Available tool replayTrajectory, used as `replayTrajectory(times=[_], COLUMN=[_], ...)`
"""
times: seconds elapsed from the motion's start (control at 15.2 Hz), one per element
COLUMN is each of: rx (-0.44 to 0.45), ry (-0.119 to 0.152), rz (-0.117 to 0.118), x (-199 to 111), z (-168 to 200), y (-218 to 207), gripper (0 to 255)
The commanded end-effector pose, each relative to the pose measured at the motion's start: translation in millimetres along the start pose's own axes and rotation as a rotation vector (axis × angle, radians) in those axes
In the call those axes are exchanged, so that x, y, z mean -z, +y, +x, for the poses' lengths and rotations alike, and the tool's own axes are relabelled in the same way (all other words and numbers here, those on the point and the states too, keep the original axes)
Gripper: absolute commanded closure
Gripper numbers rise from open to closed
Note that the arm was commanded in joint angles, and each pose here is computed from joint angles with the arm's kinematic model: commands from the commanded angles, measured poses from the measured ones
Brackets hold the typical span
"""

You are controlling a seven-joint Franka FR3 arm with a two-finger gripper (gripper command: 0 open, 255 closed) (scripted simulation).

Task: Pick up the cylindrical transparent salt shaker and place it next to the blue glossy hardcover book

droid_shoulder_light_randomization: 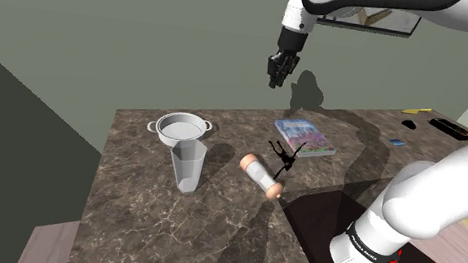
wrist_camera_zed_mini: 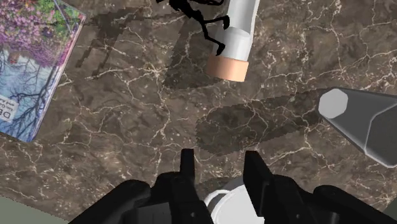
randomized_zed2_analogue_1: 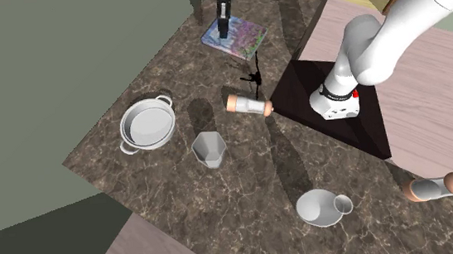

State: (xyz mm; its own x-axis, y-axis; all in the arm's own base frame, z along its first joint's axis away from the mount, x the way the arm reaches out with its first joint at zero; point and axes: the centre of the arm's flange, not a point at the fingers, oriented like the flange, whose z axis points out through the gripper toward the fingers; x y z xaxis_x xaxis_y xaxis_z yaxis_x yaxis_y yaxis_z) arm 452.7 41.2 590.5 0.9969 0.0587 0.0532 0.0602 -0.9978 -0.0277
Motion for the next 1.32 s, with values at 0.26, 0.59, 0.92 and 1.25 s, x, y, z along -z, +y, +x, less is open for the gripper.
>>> replayTrajectory(times=[0.26, 0.59, 0.92, 1.25], rx=[-0.018, -0.035, -0.053, -0.07], ry=[0.033, 0.067, 0.1, 0.134], rz=[-0.03, -0.059, -0.089, -0.119], x=[-57, -115, -175, -236], z=[-36, -70, -102, -131], y=[-20, -38, -56, -72], gripper=[0, 0, 0, 0])
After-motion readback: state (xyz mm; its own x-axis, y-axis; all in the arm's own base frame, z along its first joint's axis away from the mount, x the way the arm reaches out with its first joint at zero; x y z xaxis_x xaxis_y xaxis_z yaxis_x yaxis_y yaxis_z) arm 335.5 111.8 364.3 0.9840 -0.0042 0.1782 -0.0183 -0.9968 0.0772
